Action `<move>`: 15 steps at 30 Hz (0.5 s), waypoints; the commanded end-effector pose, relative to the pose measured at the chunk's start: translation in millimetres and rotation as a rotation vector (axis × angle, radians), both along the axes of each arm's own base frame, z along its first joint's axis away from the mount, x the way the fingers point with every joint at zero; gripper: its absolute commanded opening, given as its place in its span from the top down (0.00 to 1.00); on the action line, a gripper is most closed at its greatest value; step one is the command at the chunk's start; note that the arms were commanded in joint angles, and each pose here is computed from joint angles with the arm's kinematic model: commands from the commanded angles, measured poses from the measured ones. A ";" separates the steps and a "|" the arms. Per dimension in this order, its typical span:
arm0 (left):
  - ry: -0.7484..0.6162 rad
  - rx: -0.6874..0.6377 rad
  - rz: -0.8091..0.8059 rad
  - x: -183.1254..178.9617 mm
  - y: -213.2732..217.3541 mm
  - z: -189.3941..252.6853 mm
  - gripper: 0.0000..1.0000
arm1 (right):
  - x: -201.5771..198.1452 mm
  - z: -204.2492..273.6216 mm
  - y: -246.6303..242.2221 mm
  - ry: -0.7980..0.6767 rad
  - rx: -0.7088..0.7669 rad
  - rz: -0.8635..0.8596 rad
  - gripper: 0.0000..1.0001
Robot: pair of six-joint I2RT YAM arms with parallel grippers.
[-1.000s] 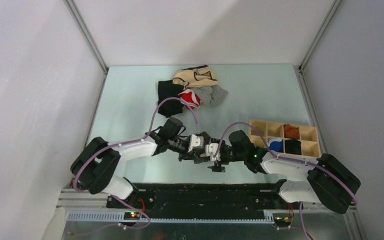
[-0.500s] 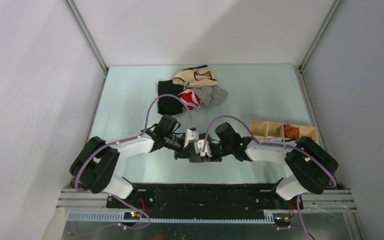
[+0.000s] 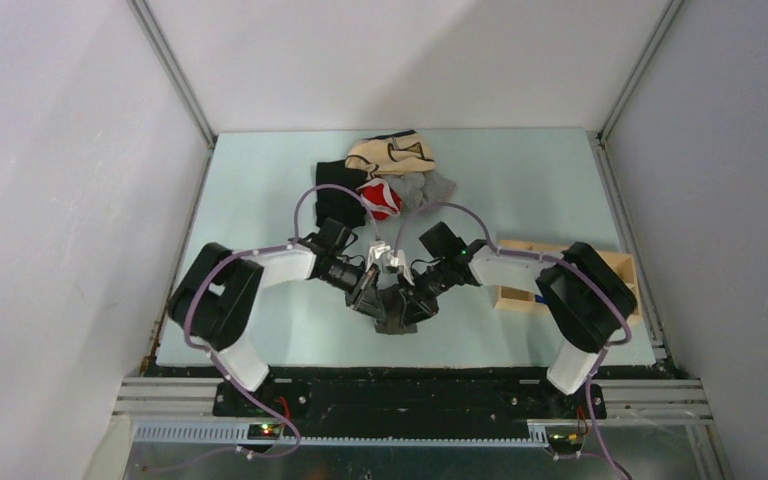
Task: Roll the underwear
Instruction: Roll the underwear to the center of the board.
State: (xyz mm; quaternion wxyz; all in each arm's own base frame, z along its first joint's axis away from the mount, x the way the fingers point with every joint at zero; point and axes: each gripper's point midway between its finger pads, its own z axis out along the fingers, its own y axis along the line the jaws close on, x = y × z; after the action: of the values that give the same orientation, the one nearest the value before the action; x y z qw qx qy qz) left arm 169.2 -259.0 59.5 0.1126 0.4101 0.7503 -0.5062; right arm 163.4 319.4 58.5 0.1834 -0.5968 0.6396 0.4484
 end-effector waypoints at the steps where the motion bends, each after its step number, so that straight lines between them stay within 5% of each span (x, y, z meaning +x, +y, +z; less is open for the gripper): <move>1: 0.133 -0.007 0.036 14.0 -4.3 1.5 1.00 | -11.3 -11.4 -13.8 0.343 -0.160 -0.101 0.98; 5: 0.189 0.052 0.116 29.2 0.8 -15.6 1.00 | -2.9 -30.1 -15.9 0.483 -0.222 -0.138 0.99; 10: 0.142 0.108 0.261 58.2 12.5 -19.4 0.66 | 12.4 -46.7 -17.7 0.622 -0.294 -0.206 1.00; 15: -0.075 0.103 0.350 93.7 26.8 3.8 0.48 | 23.2 -71.7 -19.6 0.738 -0.388 -0.263 1.00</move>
State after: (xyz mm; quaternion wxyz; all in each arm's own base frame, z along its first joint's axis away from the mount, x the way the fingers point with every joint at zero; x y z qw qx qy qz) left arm 217.6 -235.8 31.4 0.0623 0.2368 0.8486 -0.4690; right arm 195.4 321.9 21.8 -0.0197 -0.4090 0.7432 0.5292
